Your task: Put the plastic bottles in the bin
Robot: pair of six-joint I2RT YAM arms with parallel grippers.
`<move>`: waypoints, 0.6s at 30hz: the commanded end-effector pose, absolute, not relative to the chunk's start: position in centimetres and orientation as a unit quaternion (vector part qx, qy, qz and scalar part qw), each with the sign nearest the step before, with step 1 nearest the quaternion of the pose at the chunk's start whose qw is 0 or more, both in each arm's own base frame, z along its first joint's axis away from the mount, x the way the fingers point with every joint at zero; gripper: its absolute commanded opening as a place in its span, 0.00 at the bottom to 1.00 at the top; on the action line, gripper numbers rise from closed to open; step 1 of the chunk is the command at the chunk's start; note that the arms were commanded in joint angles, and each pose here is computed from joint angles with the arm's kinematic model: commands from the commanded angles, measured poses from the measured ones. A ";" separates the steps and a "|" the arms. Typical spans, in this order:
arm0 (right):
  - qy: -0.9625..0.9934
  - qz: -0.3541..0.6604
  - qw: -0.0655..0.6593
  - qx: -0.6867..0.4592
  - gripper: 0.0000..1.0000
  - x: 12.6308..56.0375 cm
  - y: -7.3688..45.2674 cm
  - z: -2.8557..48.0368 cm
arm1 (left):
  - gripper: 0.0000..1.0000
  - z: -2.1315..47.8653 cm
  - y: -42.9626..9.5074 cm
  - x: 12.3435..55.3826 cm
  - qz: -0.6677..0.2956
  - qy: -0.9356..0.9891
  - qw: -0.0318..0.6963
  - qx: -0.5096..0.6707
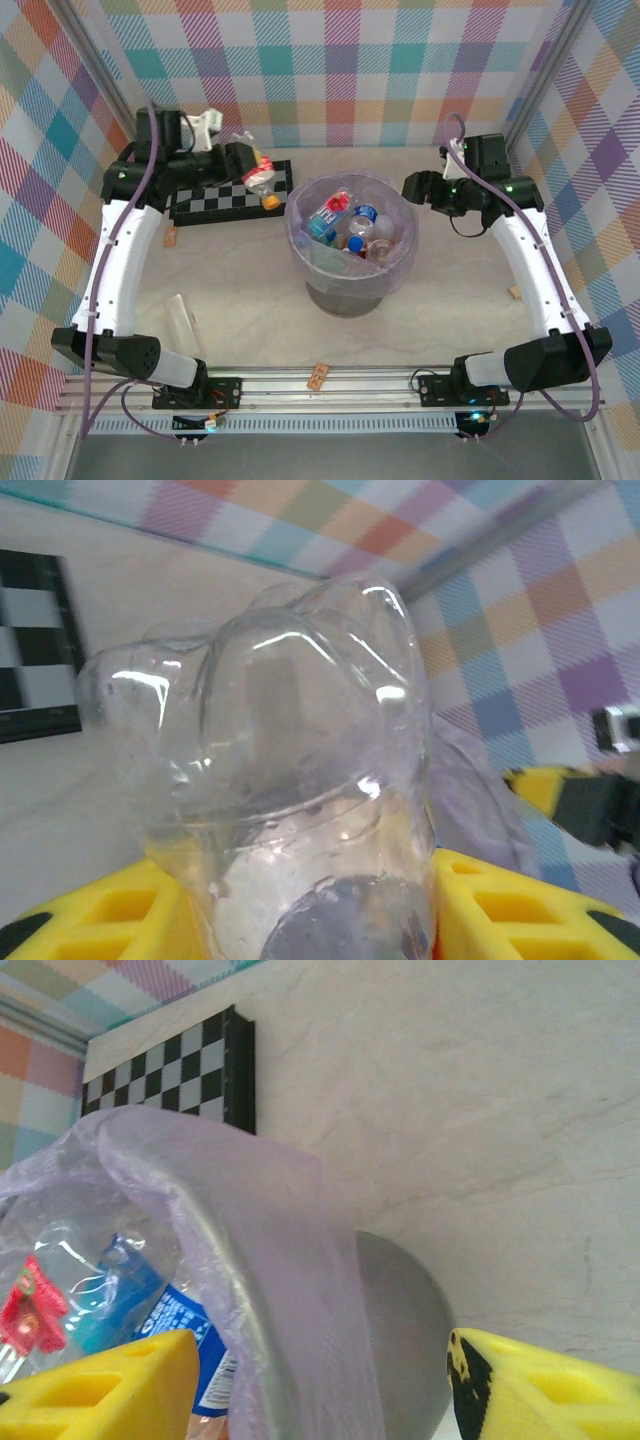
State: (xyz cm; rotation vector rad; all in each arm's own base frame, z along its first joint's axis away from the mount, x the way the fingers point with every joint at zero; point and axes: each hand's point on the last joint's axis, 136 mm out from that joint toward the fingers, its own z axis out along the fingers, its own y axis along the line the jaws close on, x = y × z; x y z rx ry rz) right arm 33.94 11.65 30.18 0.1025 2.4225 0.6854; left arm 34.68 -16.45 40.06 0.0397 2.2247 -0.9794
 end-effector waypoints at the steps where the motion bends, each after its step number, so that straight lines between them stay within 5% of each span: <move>1: 0.910 0.239 0.331 0.067 0.67 34.0 9.6 30.8 | 0.00 41.8 -19.8 33.5 -0.392 0.852 0.345 0.044; 18: 0.884 0.301 0.333 0.134 0.68 33.4 7.0 30.1 | 0.00 38.4 -36.7 30.7 -0.383 0.860 0.278 0.189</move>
